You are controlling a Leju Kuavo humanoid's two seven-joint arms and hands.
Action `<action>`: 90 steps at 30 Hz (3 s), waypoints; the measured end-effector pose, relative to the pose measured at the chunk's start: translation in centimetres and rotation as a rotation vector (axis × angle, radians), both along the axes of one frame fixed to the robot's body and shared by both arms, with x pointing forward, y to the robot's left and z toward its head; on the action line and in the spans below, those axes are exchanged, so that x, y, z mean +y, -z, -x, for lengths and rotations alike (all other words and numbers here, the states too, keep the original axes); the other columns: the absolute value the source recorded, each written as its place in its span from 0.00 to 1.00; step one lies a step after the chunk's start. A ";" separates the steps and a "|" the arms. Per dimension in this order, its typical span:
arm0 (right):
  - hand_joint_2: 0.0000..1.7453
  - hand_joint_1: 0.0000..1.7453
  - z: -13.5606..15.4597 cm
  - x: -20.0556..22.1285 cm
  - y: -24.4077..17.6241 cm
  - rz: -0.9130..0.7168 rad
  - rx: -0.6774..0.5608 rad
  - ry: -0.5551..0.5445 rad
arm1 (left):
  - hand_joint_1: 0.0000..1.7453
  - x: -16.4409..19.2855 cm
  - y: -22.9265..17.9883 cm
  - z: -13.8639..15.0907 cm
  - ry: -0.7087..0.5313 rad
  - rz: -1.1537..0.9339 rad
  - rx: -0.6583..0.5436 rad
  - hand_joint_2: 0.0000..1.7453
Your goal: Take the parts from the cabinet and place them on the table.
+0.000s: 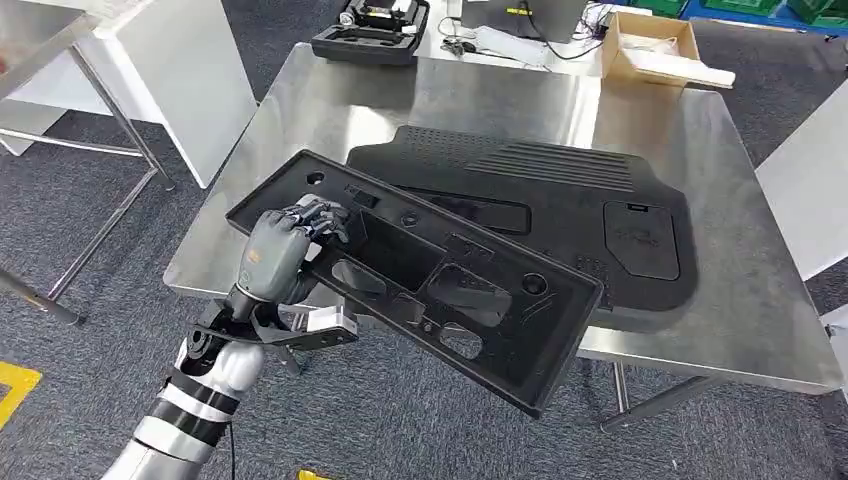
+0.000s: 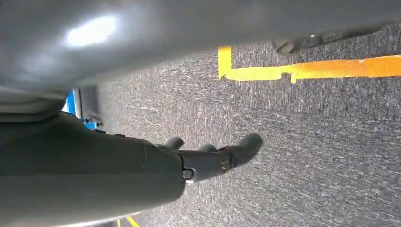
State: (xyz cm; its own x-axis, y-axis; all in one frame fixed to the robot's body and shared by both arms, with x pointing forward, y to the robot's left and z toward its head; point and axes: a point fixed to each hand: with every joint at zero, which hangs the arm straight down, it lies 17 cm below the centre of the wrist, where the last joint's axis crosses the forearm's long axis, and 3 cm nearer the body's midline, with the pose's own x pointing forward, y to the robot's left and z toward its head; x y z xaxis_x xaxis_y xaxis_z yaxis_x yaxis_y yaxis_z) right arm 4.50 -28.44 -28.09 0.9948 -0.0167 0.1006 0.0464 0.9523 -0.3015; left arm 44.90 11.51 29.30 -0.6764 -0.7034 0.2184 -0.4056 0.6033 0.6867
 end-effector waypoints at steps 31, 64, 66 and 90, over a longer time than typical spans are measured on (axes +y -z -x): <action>0.00 0.00 -0.4 0.2 0.0 -0.015 -0.017 0.012 | 1.00 -0.5 0.1 0.1 0.010 -0.004 0.003 1.00; 0.00 0.00 -0.7 0.4 0.0 -0.011 -0.010 -0.059 | 1.00 -2.7 -1.1 -4.5 -0.014 -0.038 0.066 1.00; 0.00 0.00 -0.7 0.5 0.0 -0.014 -0.008 -0.069 | 1.00 -3.3 -0.9 -5.2 -0.019 -0.057 0.078 1.00; 0.00 0.00 -0.9 1.2 0.0 -0.033 0.004 -0.164 | 1.00 -12.8 0.1 -9.7 -0.012 -0.248 0.172 1.00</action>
State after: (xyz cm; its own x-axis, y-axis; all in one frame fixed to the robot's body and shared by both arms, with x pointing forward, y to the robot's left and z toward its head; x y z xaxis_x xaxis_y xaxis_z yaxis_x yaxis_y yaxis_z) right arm 5.44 -27.25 -28.11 0.9848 0.1430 0.0987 -0.1118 0.9563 -0.2700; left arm 54.64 -1.28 29.19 -0.6354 -0.7576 0.1497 -0.2764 0.4042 0.8719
